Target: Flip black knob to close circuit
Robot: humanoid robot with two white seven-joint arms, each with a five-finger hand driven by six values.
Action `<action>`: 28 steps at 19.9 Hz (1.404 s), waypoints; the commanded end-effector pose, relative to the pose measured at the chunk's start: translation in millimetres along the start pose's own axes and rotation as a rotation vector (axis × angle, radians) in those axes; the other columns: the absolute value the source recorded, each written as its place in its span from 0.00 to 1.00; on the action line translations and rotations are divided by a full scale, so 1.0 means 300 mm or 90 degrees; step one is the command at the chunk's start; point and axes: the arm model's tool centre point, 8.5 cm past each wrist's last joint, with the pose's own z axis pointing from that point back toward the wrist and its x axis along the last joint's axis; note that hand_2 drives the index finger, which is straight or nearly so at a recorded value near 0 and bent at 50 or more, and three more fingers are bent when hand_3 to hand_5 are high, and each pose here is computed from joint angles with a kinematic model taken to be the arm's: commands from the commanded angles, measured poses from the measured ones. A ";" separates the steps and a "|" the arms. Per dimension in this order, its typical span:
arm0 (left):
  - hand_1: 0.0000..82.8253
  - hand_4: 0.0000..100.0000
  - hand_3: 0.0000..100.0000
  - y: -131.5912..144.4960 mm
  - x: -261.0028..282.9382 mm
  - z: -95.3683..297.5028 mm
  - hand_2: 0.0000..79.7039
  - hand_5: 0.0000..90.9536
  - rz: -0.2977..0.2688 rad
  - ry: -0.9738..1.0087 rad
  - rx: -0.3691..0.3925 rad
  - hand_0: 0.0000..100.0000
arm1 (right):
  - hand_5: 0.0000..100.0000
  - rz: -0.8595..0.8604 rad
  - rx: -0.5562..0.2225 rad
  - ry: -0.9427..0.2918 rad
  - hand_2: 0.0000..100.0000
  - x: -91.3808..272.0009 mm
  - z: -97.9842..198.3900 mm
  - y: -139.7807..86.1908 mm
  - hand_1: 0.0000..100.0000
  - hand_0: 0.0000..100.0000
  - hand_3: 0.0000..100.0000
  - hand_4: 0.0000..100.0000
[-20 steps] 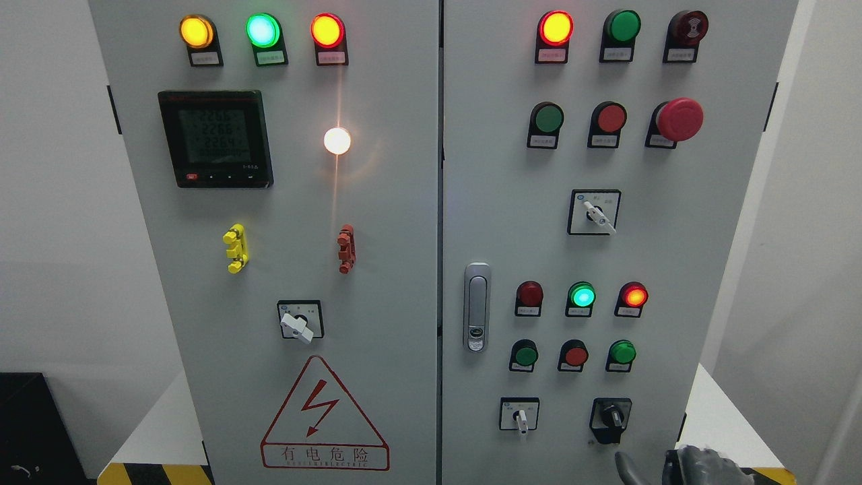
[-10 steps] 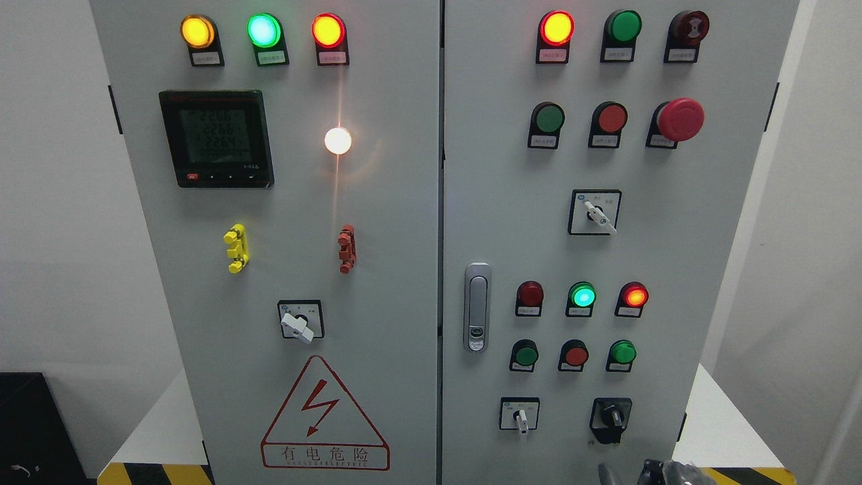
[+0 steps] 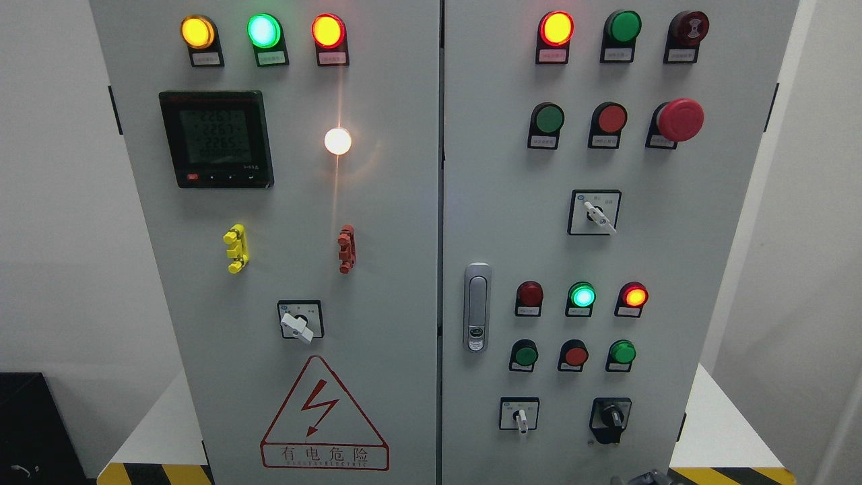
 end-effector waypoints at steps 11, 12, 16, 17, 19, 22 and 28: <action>0.67 0.00 0.00 0.000 -0.001 0.000 0.00 0.00 -0.001 0.000 0.000 0.12 | 0.17 -0.287 0.042 -0.081 0.17 0.088 0.130 -0.010 0.01 0.00 0.28 0.25; 0.67 0.00 0.00 0.000 -0.001 0.000 0.00 0.00 0.000 0.000 0.000 0.12 | 0.14 -0.289 0.045 -0.084 0.14 0.090 0.130 -0.009 0.00 0.00 0.24 0.22; 0.67 0.00 0.00 0.000 0.001 0.000 0.00 0.00 0.001 -0.001 0.000 0.12 | 0.05 -0.292 0.056 -0.097 0.07 0.085 0.141 -0.020 0.00 0.00 0.15 0.12; 0.67 0.00 0.00 0.000 -0.001 0.000 0.00 0.00 -0.001 0.000 0.000 0.12 | 0.04 -0.293 0.060 -0.099 0.06 0.084 0.147 -0.019 0.00 0.00 0.14 0.11; 0.67 0.00 0.00 0.000 -0.001 0.000 0.00 0.00 -0.001 0.000 0.000 0.12 | 0.00 -0.290 0.060 -0.101 0.04 0.079 0.154 -0.024 0.00 0.00 0.10 0.07; 0.67 0.00 0.00 0.000 0.001 0.000 0.00 0.00 0.001 -0.001 0.000 0.12 | 0.00 -0.289 0.057 -0.099 0.02 0.072 0.160 -0.028 0.00 0.00 0.08 0.05; 0.67 0.00 0.00 0.000 0.001 0.000 0.00 0.00 0.001 -0.001 0.000 0.12 | 0.00 -0.291 0.055 -0.108 0.02 0.064 0.184 -0.034 0.00 0.00 0.07 0.05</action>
